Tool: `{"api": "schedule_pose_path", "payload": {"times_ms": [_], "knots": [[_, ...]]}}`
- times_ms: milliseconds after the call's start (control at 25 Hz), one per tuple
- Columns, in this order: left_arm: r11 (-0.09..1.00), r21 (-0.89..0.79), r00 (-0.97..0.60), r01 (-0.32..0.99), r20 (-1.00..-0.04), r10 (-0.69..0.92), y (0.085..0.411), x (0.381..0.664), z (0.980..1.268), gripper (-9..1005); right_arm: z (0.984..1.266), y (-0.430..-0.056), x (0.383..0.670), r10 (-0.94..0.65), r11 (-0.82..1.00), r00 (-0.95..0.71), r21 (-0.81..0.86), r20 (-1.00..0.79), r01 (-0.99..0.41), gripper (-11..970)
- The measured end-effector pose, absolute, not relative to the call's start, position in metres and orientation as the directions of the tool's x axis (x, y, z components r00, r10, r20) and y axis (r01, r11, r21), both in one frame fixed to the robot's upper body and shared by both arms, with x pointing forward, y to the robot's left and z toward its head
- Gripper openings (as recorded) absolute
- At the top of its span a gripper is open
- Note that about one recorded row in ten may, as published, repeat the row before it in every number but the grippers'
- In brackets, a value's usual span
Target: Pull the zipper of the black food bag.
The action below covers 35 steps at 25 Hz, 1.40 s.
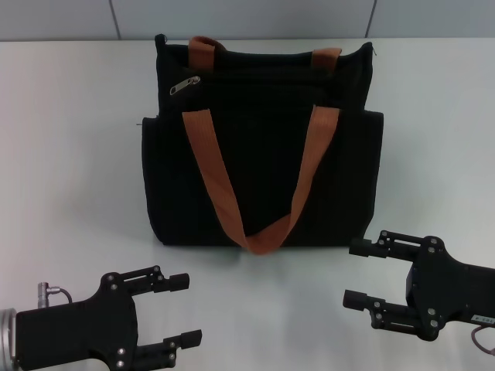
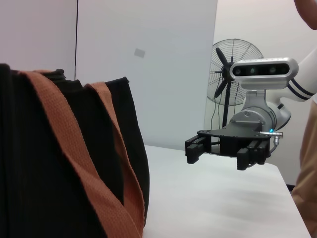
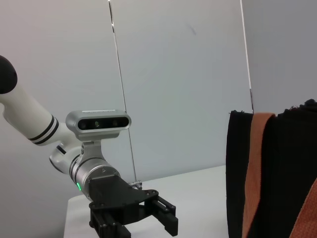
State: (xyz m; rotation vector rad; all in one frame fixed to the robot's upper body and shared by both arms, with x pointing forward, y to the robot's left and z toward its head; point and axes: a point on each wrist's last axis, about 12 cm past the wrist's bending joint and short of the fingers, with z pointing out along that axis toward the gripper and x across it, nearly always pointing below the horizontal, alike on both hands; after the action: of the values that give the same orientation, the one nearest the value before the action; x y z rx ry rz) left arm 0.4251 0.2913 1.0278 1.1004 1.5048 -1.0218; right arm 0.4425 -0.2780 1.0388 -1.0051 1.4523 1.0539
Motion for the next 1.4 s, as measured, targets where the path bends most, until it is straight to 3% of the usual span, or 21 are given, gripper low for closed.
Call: {"api": "schedule_pose_path", "payload": {"times_ms": [600, 760, 840, 880, 1080, 1240, 1400], "knots": [[0.281, -0.079, -0.118, 0.957, -0.985, 0.125, 0.294, 0.426, 1.029, 694, 1.038, -0.276, 0.442, -0.050, 0.265, -0.118, 0.101, -0.992, -0.959, 666], [0.405, -0.084, -0.119, 0.910, -0.991, 0.062, 0.302, 0.430, 1.030, 693, 1.035, -0.275, 0.442, -0.055, 0.277, -0.128, 0.108, -0.990, -0.955, 666], [0.527, -0.083, -0.095, 0.846, -0.995, -0.005, 0.311, 0.437, 1.034, 693, 1.034, -0.272, 0.445, -0.058, 0.283, -0.130, 0.109, -0.990, -0.953, 666], [0.527, -0.083, -0.095, 0.846, -0.995, -0.005, 0.311, 0.437, 1.034, 693, 1.034, -0.272, 0.445, -0.058, 0.283, -0.130, 0.109, -0.990, -0.953, 666], [0.731, -0.111, -0.051, 0.673, -0.993, -0.104, 0.326, 0.460, 1.037, 693, 1.032, -0.265, 0.449, -0.051, 0.282, -0.136, 0.116, -0.989, -0.952, 666], [0.809, -0.147, -0.104, 0.570, -0.989, -0.106, 0.328, 0.490, 1.035, 692, 1.032, -0.262, 0.452, -0.052, 0.282, -0.136, 0.116, -0.989, -0.952, 666], [0.792, -0.118, -0.124, 0.599, -0.991, -0.054, 0.315, 0.514, 1.039, 692, 1.030, -0.262, 0.451, -0.048, 0.289, -0.136, 0.116, -0.990, -0.950, 665]]}}
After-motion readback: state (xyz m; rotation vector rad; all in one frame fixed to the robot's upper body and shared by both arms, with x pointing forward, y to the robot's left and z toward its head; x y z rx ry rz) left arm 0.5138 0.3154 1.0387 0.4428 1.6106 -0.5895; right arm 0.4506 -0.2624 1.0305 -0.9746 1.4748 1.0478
